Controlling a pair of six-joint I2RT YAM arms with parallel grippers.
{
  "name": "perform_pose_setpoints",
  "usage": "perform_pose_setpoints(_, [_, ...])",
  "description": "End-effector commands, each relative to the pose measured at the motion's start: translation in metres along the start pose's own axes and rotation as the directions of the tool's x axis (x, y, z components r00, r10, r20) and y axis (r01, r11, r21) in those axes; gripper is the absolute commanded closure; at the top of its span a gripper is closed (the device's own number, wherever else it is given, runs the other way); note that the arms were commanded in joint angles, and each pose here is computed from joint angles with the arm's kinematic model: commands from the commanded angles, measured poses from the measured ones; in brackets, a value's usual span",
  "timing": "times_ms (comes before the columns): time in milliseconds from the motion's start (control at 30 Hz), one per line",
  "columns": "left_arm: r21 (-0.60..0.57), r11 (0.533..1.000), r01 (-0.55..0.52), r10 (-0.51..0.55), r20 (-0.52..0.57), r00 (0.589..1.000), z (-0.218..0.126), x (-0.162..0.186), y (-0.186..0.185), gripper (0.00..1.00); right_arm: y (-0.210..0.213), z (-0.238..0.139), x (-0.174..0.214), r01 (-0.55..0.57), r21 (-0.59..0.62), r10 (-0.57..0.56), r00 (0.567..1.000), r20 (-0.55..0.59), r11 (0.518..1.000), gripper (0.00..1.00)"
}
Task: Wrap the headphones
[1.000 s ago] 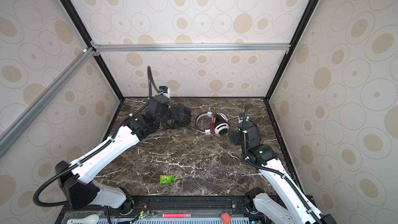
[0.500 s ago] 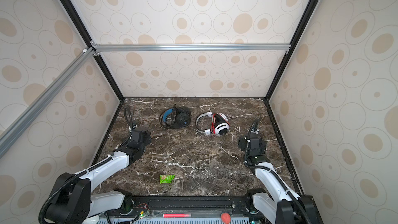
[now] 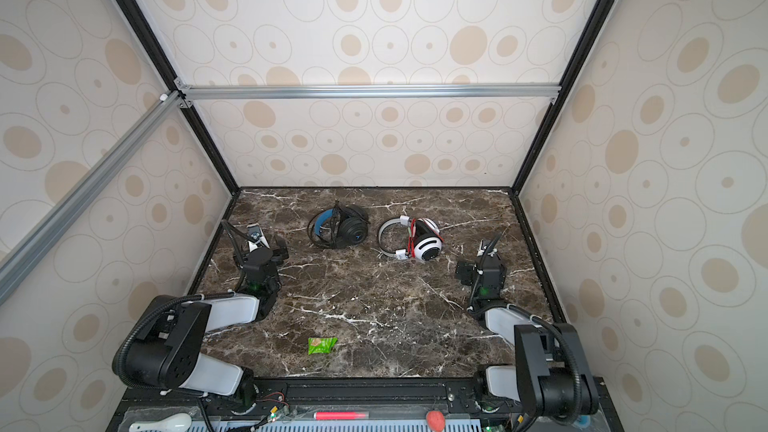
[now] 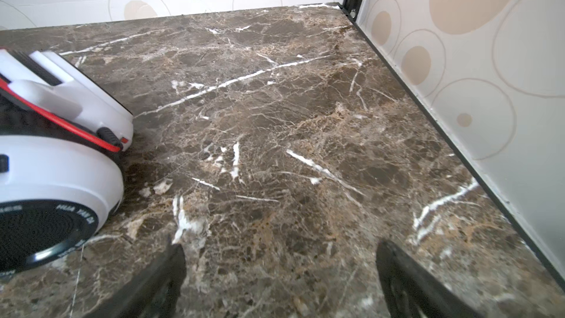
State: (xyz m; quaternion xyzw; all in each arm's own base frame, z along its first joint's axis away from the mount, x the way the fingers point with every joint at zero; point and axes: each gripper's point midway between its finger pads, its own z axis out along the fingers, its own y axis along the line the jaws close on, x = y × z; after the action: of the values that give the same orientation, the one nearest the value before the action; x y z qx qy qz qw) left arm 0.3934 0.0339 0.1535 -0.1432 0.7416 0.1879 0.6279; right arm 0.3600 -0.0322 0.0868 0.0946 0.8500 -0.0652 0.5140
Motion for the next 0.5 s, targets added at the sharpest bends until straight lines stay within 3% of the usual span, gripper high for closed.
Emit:
perform_pose_setpoints(0, [-0.012, 0.998, 0.054, -0.053, 0.108, 0.993, 0.017, -0.030, 0.006, 0.02, 0.008, 0.011, -0.025, -0.015, -0.042, 0.019, 0.994, 0.104, 0.999, 0.00])
perform_pose_setpoints(100, [0.011, 0.998, 0.058, -0.059, 0.122, 0.991, 0.014, -0.035, 0.011, 0.02, 0.014, 0.016, -0.025, 0.005, -0.073, 0.003, 0.995, 0.101, 0.997, 0.00])
perform_pose_setpoints(167, [0.078, 0.997, -0.012, 0.004, 0.098, 0.995, 0.005, -0.039, 0.003, 0.02, 0.015, 0.015, -0.023, 0.007, -0.083, 0.002, 0.994, 0.106, 0.997, 0.00])
perform_pose_setpoints(333, [0.011, 1.000, -0.010, 0.009, 0.090, 0.996, -0.016, -0.021, 0.032, 0.02, 0.038, 0.028, -0.015, 0.088, -0.168, -0.074, 0.993, 0.090, 0.982, 0.00])
perform_pose_setpoints(467, [0.113, 0.994, -0.004, -0.012, 0.140, 0.990, -0.010, -0.031, 0.011, 0.02, 0.039, 0.028, -0.013, 0.101, -0.159, -0.091, 0.994, 0.068, 0.982, 0.00])
